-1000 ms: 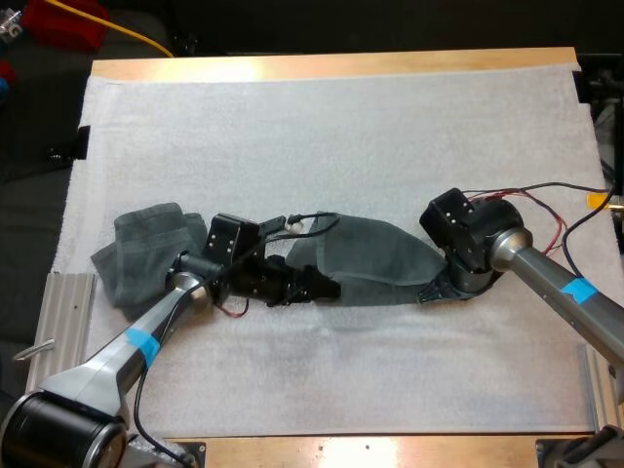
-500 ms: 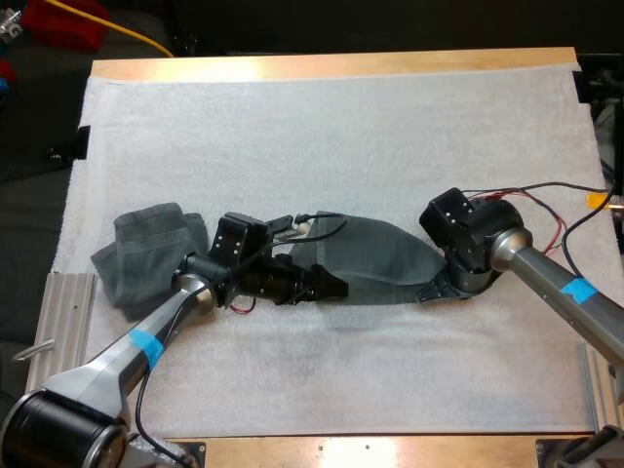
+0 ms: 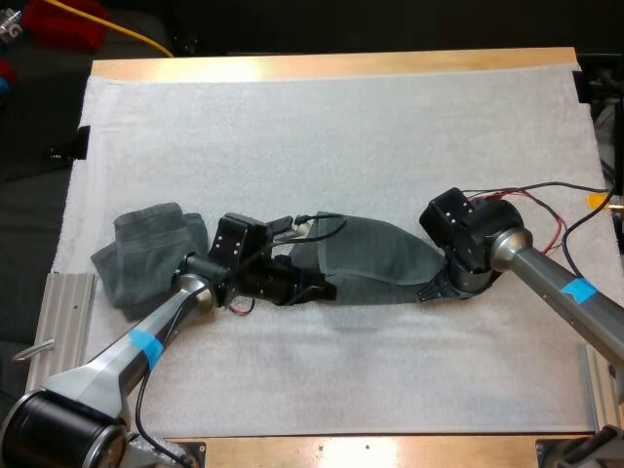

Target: Pick towel from pile, fold and stack

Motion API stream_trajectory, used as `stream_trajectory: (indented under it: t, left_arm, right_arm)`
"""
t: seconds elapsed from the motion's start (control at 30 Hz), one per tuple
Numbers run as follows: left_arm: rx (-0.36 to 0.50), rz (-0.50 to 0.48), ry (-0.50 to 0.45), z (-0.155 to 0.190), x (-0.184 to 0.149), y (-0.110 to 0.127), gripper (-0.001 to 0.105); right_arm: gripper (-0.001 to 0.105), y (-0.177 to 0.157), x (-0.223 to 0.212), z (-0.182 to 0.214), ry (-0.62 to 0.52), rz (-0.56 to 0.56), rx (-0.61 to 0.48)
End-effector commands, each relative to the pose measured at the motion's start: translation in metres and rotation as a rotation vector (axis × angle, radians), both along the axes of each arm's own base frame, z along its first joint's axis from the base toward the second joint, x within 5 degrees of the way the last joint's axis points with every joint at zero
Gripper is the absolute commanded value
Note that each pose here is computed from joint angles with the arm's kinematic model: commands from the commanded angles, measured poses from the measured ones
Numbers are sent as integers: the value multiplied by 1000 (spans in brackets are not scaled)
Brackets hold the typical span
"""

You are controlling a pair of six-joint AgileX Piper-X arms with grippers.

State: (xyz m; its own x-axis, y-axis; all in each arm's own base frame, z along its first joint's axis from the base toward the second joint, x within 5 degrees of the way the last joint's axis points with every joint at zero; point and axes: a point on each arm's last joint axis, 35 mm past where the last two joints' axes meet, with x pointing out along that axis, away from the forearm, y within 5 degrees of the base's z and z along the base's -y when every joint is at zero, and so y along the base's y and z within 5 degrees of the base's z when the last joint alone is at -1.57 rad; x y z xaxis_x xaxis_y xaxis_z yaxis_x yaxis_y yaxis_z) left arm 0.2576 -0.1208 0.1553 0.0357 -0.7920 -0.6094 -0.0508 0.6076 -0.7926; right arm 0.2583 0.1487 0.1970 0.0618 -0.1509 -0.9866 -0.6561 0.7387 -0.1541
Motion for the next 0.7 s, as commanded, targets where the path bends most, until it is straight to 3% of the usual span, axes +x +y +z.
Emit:
stream_trajectory:
  t: [0.0, 0.13, 0.27, 0.43, 0.53, 0.67]
  left_arm:
    - [9, -14, -1, -1, -2, 0, 0]
    - [14, -17, 15, 0, -4, 0, 0]
    - [1, -31, -42, 15, -7, 2, 0]
    - [-44, -38, -125, 51, -12, 3, 0]
    - [-112, -71, -141, 76, -11, 1, 0]
    - [-127, -82, -157, 108, -7, -1, 0]
  right_arm:
    - [2, -2, -2, 3, 4, -8, 8]
    - [2, -2, -2, 3, 1, -26, 9]
    - [2, -1, -3, 8, -10, -61, 43]
    - [2, -2, -6, 27, -66, -86, 135]
    - [2, -2, -10, 38, -80, -113, 207]
    - [2, -4, -15, 51, -93, -144, 261]
